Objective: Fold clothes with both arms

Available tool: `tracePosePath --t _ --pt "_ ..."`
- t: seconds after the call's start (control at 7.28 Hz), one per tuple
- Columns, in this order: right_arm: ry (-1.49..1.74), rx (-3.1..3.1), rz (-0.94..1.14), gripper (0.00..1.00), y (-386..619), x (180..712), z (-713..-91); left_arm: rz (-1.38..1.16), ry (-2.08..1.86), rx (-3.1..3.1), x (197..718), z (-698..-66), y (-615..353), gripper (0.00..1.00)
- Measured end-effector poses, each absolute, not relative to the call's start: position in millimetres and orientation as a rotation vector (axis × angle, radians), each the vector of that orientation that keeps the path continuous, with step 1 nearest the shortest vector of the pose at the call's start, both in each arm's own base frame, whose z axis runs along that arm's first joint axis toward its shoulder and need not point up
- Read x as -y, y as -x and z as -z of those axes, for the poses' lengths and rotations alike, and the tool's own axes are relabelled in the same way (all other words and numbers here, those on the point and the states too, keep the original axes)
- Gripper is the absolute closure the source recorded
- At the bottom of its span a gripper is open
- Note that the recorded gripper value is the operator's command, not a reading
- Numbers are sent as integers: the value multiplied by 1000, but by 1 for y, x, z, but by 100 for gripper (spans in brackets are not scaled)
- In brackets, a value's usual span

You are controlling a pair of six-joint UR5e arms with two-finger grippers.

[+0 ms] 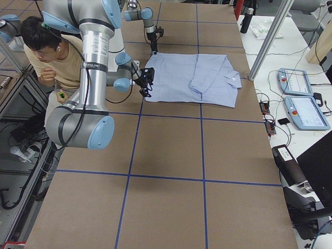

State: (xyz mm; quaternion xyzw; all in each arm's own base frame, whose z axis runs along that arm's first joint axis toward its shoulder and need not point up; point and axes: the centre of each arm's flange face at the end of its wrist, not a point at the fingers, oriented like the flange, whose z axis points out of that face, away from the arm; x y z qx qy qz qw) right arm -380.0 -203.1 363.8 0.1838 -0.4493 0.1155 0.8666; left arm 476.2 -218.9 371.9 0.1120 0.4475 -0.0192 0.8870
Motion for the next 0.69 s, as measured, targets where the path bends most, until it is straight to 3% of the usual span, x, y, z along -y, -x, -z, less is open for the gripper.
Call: tracePosePath --t 0.69 --pt "-385 938 -242 0 380 203 -365 33 -229 -923 216 -375 -479 55"
